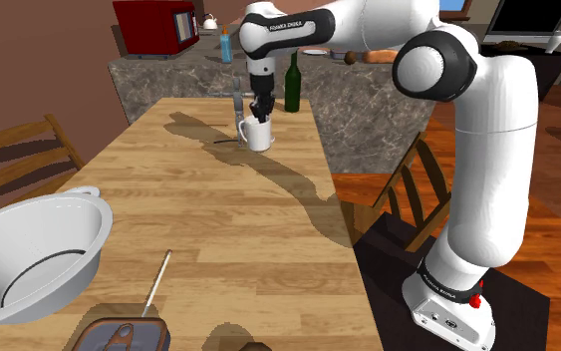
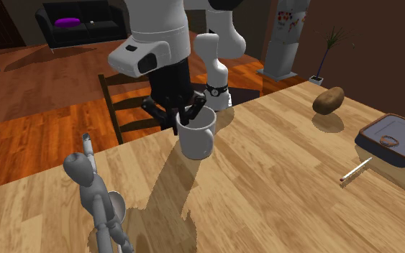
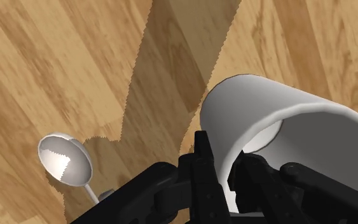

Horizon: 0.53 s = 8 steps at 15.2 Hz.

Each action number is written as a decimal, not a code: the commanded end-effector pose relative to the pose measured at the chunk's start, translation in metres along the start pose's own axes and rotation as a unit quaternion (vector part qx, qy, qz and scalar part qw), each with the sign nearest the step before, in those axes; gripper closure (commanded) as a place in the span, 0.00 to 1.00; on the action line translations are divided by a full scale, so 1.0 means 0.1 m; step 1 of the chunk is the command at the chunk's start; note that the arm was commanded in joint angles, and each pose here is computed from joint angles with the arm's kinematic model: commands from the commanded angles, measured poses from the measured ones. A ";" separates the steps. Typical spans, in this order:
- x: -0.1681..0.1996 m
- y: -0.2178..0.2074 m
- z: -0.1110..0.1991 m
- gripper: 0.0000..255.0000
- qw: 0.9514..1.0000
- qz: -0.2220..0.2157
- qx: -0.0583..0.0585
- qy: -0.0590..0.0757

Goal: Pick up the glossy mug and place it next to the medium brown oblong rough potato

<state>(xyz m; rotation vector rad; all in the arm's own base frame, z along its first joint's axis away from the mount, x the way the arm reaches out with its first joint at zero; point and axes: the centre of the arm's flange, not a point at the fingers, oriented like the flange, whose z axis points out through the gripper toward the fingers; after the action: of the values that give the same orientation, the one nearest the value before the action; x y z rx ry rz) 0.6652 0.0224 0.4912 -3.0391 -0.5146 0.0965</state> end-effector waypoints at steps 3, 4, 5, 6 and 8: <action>-0.02 0.00 -0.21 1.00 1.000 0.000 0.000 0.000; -0.02 -0.01 -0.26 1.00 1.000 0.000 0.000 0.000; -0.02 -0.01 -0.32 1.00 1.000 0.000 0.000 0.000; -0.02 -0.02 -0.37 1.00 1.000 0.000 0.000 0.000; -0.03 -0.02 -0.47 1.00 1.000 0.000 0.000 0.000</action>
<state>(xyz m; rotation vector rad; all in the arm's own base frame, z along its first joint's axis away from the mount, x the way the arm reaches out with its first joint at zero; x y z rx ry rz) 0.6656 0.0220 0.5315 -3.0389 -0.5148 0.0964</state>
